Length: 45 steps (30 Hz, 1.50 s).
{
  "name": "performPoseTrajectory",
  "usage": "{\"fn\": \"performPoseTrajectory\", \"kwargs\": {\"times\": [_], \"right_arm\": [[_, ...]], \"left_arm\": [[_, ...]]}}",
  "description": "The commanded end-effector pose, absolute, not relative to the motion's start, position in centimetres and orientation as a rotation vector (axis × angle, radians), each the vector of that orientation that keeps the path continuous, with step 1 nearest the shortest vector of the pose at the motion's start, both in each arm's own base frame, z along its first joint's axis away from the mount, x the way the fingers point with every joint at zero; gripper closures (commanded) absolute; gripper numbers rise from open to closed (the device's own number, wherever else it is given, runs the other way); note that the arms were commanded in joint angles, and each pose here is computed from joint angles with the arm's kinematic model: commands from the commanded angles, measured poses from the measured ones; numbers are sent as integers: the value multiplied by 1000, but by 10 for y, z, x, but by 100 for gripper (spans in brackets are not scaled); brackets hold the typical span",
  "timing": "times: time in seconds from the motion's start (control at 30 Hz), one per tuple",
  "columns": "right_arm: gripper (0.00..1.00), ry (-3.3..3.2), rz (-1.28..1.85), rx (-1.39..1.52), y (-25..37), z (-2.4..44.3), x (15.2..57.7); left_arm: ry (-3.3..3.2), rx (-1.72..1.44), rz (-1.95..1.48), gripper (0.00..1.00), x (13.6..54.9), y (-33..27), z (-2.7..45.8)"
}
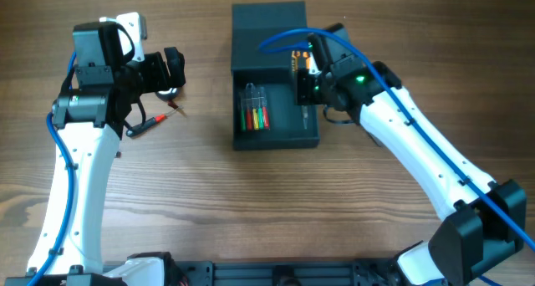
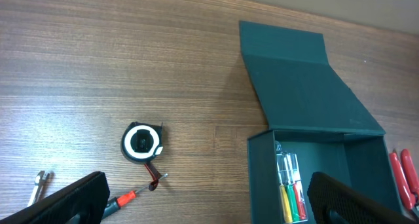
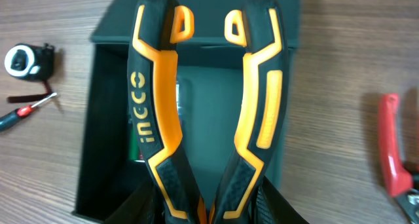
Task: Pack container
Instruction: 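Move the pliers into the box and lower them beside the case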
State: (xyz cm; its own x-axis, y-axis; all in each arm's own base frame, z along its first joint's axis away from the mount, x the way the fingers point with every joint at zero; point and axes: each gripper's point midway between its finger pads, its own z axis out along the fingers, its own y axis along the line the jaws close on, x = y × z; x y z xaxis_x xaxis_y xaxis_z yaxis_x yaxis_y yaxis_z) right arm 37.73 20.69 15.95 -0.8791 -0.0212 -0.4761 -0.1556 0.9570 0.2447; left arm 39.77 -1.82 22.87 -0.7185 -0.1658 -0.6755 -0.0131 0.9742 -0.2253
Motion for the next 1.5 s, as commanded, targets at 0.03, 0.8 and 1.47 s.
{"fn": "performPoseTrajectory", "kwargs": {"times": [0.03, 0.8, 1.47], "right_arm": [[96, 2580, 376, -155, 228, 164, 382], [96, 2841, 284, -27, 243, 36, 377], [96, 2785, 322, -46, 251, 37, 391]], "left_arm": [[2333, -100, -269, 0, 399, -18, 239], [2333, -100, -269, 0, 399, -18, 239], [2333, -100, -269, 0, 399, -18, 239]]}}
